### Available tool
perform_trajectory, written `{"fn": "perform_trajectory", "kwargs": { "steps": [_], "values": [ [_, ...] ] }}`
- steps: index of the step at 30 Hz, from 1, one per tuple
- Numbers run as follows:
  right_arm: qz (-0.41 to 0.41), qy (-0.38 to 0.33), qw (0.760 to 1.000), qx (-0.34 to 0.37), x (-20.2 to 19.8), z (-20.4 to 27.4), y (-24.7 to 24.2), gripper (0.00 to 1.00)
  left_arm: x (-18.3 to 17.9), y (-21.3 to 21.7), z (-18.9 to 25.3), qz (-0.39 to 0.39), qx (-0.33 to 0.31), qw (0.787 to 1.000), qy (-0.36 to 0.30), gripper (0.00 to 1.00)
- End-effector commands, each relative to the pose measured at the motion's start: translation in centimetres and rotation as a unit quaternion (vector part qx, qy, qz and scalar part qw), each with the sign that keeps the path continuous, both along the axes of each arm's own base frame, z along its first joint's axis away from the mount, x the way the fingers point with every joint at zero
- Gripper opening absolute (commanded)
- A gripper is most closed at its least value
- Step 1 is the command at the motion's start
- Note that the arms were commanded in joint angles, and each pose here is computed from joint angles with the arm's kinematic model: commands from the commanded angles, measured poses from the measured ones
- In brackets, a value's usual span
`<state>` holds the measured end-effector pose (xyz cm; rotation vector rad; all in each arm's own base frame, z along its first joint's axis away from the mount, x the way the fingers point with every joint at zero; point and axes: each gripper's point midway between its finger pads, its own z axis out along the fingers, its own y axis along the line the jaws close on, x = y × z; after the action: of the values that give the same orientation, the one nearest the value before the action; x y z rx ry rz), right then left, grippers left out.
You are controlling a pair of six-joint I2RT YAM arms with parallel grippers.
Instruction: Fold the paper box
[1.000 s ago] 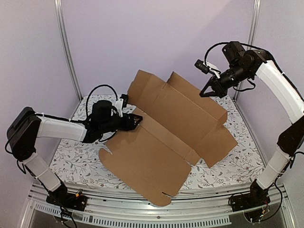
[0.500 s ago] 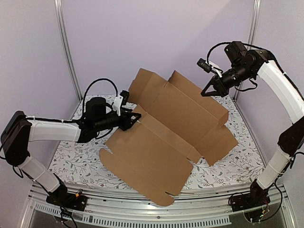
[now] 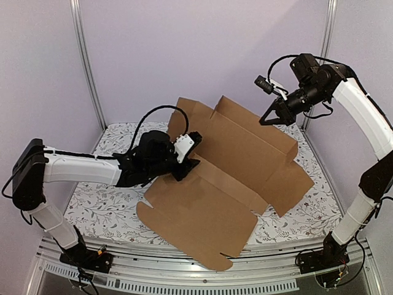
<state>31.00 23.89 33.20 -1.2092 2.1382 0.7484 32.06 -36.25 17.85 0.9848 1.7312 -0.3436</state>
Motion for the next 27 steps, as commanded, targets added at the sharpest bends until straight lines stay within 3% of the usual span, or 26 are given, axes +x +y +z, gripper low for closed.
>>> {"fn": "perform_trajectory", "kwargs": {
  "steps": [1, 5, 10, 17, 25, 27],
  "values": [
    [0.013, -0.011, 0.999, 0.039, -0.5, 2.0, 0.9, 0.0, -0.5, -1.8, -2.4, 0.003, 0.135, 0.99, -0.047, 0.44],
    [0.012, -0.011, 0.999, 0.04, -0.7, 2.0, 0.8, 0.0, -1.4, -3.3, -6.1, -0.007, 0.223, 0.973, -0.057, 0.37],
    [0.007, -0.004, 1.0, 0.03, -0.7, 0.9, 0.6, 0.0, -1.6, -3.4, -9.7, 0.008, 0.27, 0.961, -0.054, 0.34],
    [-0.014, 0.029, 0.999, 0.006, 1.7, -3.0, -0.1, 0.0, -1.7, -3.3, -12.2, 0.021, 0.265, 0.963, -0.034, 0.31],
    [-0.059, 0.04, 0.997, -0.024, 7.1, -6.3, -1.0, 0.0, -1.3, -4.1, -11.4, 0.023, 0.242, 0.97, -0.029, 0.26],
    [-0.074, 0.039, 0.996, -0.032, 8.4, -6.9, -1.4, 0.0, -1.0, -4.1, -11.1, 0.029, 0.237, 0.971, -0.014, 0.3]
  ]
}}
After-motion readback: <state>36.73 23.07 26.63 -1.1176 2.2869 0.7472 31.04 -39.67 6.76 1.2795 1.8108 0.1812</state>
